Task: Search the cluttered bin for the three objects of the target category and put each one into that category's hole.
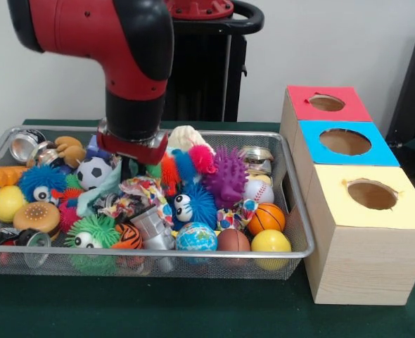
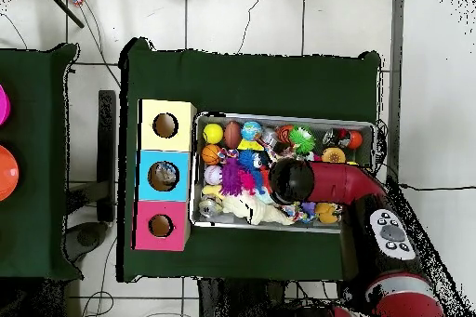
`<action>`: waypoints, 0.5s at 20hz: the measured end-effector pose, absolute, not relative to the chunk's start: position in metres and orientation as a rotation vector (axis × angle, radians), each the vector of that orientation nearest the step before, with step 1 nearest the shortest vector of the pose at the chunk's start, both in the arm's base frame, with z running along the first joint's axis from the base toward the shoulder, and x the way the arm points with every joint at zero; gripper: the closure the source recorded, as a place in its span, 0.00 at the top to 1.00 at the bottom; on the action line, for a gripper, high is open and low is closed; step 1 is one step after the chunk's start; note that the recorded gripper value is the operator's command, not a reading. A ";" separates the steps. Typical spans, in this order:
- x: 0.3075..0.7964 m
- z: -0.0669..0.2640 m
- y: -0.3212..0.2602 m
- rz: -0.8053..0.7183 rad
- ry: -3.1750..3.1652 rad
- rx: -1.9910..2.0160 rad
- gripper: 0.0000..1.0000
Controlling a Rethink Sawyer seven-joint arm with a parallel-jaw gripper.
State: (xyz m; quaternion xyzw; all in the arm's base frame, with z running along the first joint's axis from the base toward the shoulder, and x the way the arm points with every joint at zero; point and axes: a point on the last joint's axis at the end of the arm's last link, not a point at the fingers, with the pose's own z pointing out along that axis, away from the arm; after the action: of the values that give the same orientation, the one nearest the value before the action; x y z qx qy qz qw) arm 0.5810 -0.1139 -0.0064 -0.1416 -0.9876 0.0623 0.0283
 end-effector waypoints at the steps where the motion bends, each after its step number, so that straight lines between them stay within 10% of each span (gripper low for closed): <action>1: 0.581 -0.002 -0.112 0.197 -3.052 -0.431 0.00; 10: 0.586 0.044 -0.086 0.235 -3.090 -0.366 0.00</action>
State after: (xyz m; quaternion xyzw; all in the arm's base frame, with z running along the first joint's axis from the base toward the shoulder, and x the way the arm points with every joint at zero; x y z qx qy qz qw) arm 0.5861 -0.0862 0.0436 -0.1172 -0.9902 0.0752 0.0105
